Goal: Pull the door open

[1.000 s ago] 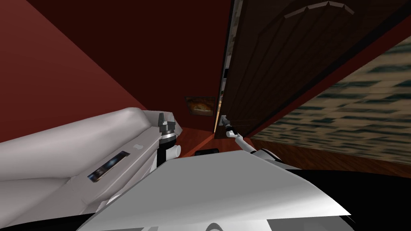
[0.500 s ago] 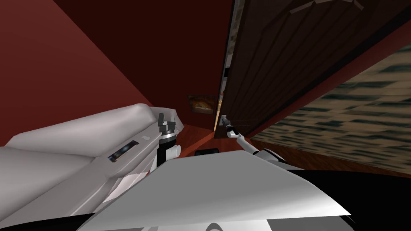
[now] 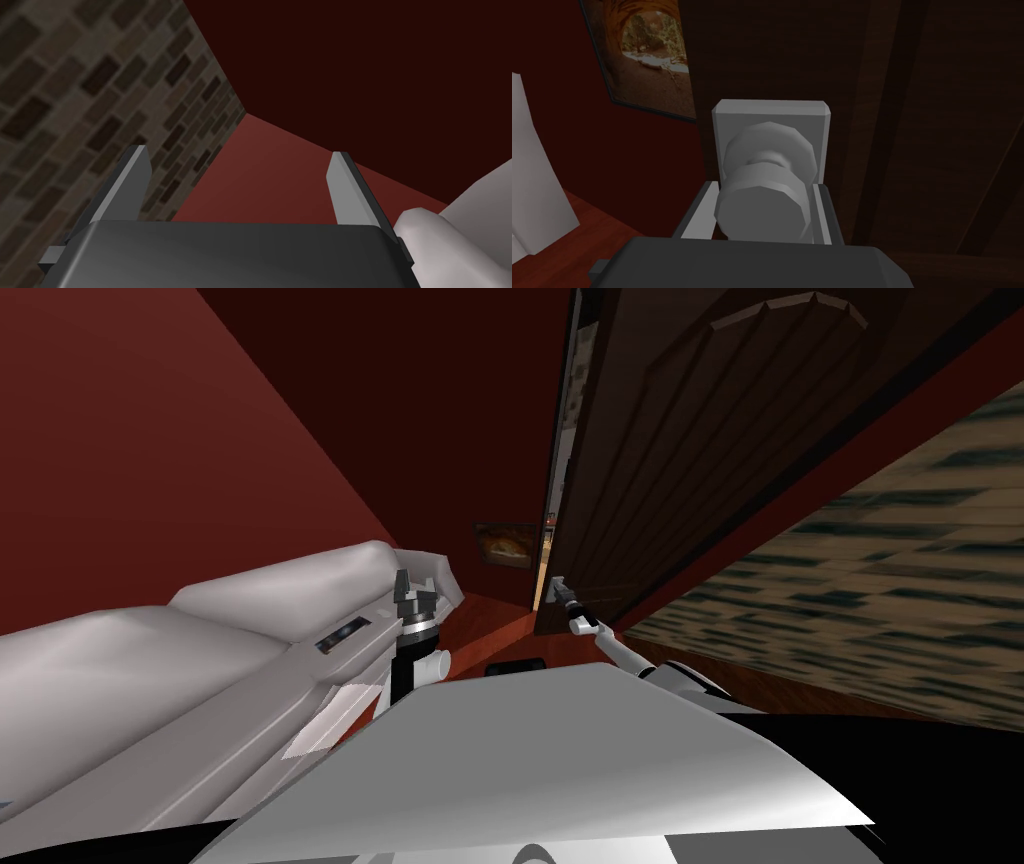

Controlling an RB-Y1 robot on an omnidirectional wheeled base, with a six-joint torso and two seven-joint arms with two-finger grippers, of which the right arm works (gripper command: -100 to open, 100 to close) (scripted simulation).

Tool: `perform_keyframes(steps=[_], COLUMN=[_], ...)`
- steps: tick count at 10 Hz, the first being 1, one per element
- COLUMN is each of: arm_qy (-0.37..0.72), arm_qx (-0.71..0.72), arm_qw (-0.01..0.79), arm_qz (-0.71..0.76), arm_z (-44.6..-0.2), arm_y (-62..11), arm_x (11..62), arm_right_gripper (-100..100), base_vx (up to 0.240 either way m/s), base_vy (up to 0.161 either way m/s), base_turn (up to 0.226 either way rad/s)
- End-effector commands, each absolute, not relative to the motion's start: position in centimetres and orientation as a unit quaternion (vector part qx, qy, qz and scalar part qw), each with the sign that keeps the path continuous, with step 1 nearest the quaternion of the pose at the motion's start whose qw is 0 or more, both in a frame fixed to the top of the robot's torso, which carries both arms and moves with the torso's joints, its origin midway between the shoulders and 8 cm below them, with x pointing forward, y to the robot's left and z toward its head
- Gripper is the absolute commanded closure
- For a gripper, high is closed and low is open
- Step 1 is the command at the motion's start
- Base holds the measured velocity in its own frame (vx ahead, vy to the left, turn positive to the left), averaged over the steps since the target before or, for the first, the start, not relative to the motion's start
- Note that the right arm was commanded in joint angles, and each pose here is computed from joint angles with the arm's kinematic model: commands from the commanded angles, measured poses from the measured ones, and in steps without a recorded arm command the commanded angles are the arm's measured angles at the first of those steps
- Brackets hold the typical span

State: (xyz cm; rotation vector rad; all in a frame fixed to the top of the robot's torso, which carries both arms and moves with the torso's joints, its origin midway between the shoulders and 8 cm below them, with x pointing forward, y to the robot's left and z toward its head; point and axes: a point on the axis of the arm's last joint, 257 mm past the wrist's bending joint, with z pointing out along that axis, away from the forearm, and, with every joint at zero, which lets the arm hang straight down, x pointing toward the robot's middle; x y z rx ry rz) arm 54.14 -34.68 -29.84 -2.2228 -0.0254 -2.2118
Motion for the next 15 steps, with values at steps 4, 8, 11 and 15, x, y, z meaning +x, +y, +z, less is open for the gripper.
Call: perform_keyframes(steps=[4, 8, 11, 15], arm_qy=[-0.021, -0.04, -0.046, -0.067], arm_qx=[-0.708, -0.706, -0.707, -0.705], arm_qw=[0.017, 0.038, 0.044, 0.065], arm_qz=[-0.706, -0.706, -0.704, -0.704], arm_z=[-29.8, -29.6, -29.8, -29.8], arm_y=[-34.3, -33.7, -33.4, -32.8], arm_x=[53.3, 52.1, 51.7, 50.2], arm_right_gripper=[100, 100, 100, 100], base_vx=[-0.147, -0.189, -0.155, -0.167], base_vy=[-0.069, -0.102, -0.092, -0.088], base_turn=[0.083, 0.108, 0.066, 0.102])
